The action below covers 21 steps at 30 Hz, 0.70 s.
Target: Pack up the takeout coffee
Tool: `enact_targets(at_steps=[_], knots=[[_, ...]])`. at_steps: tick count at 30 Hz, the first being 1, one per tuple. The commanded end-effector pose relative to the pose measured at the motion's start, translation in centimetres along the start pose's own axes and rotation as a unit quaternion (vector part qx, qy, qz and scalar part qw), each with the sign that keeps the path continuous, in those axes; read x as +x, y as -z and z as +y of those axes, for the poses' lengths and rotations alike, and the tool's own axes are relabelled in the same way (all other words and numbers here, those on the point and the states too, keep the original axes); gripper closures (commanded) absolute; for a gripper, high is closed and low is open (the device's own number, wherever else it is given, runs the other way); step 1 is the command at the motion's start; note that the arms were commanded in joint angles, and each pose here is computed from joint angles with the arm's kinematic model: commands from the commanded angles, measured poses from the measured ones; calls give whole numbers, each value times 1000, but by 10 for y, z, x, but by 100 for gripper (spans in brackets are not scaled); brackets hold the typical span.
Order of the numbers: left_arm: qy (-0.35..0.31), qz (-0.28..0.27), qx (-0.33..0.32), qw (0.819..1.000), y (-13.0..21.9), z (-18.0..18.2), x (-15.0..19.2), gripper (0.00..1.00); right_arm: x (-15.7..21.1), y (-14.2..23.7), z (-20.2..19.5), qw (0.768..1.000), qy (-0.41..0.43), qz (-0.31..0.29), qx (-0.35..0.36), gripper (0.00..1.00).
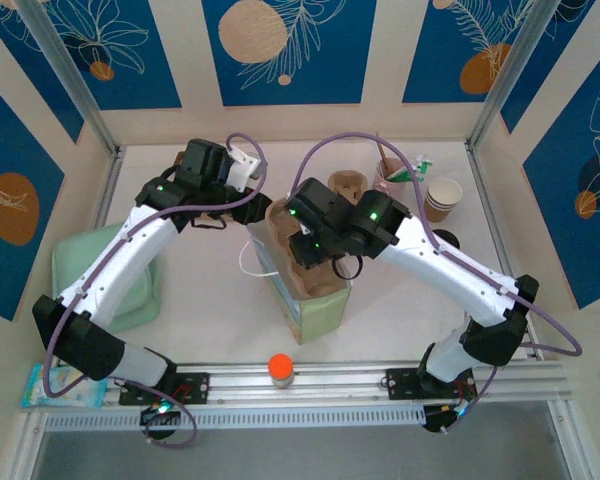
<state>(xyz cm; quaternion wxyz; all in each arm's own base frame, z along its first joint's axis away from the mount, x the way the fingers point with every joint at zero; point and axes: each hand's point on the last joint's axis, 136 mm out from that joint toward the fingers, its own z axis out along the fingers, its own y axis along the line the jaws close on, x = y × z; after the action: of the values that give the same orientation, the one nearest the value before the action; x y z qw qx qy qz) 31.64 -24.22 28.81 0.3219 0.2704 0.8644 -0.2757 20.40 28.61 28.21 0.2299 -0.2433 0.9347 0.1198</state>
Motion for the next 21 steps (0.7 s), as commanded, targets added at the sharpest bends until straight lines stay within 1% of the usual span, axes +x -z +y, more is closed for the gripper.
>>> enact_targets(at_steps=[1, 7, 11, 12, 14, 15, 21], knots=[[0, -18, -2, 1000, 15, -5, -7, 65, 3, 5, 2, 1000, 14, 7, 4, 90], [-3, -23, -15, 1000, 24, -4, -9, 63, 11, -3, 2, 999, 22, 31, 5, 91], [12, -27, -32, 999, 32, 3, -12, 61, 13, -5, 5, 999, 24, 38, -1, 91], [20, -30, -40, 999, 34, 7, -14, 59, 14, -6, 6, 999, 24, 40, -2, 91], [40, -37, -56, 997, 39, 15, -17, 52, 15, -6, 8, 999, 26, 45, -8, 91], [45, -40, -58, 997, 41, 16, -18, 50, 16, -7, 9, 998, 27, 48, -10, 91], [35, -45, -41, 997, 47, 7, -18, 49, 26, -17, 11, 997, 32, 76, -10, 91]])
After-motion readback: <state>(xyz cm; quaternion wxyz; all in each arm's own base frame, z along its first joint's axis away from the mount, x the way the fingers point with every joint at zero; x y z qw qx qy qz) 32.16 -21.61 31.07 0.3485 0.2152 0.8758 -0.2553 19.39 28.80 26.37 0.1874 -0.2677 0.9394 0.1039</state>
